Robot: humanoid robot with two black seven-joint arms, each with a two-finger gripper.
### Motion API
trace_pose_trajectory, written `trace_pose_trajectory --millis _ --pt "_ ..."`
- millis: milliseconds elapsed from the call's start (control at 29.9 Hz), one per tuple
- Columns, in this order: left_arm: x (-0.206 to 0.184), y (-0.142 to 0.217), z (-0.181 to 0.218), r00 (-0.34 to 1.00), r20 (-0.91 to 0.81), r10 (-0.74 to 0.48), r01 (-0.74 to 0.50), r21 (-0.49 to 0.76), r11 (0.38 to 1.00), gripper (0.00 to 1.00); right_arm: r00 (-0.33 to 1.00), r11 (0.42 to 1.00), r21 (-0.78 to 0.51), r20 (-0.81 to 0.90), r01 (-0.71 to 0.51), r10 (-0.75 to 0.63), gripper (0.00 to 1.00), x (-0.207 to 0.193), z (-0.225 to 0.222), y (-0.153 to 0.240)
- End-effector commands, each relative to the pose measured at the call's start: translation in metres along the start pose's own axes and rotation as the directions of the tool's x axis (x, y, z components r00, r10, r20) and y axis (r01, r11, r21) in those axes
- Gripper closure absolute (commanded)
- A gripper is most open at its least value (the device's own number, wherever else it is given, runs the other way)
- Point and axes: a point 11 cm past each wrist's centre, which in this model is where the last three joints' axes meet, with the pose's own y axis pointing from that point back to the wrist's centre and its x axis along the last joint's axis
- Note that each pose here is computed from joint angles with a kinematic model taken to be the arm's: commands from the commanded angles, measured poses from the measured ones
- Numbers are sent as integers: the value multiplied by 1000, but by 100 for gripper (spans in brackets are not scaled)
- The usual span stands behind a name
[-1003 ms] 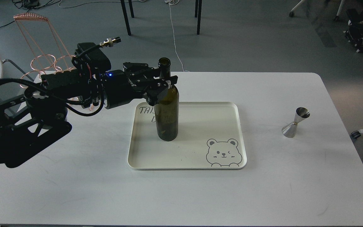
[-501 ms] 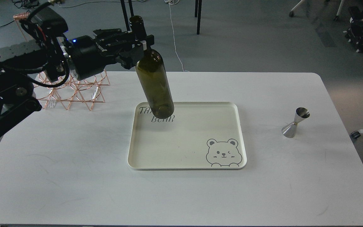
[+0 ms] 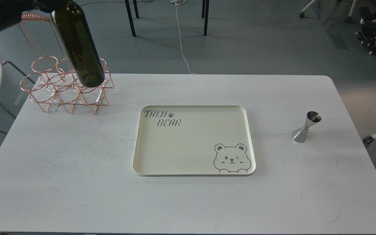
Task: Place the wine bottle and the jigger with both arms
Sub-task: 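Lift the wine bottle with the left gripper toward the copper rack, then lower the bottle into the copper wine rack with the left gripper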
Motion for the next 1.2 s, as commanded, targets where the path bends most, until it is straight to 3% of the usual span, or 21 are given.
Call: trace_pose_trajectory --millis 0,368,1170 --pt "-16 -5 -15 999 -10 -34 34 30 999 88 1000 1000 0 -2 -2 2 4 2 -1 0" --pt "-29 -16 -34 1000 -30 3 -1 89 996 89 1000 1000 -4 -2 0 0 4 1 1 1" --pt "-68 -19 -30 997 -6 -73 73 82 994 88 1000 1000 -6 -1 -2 2 4 2 2 2"
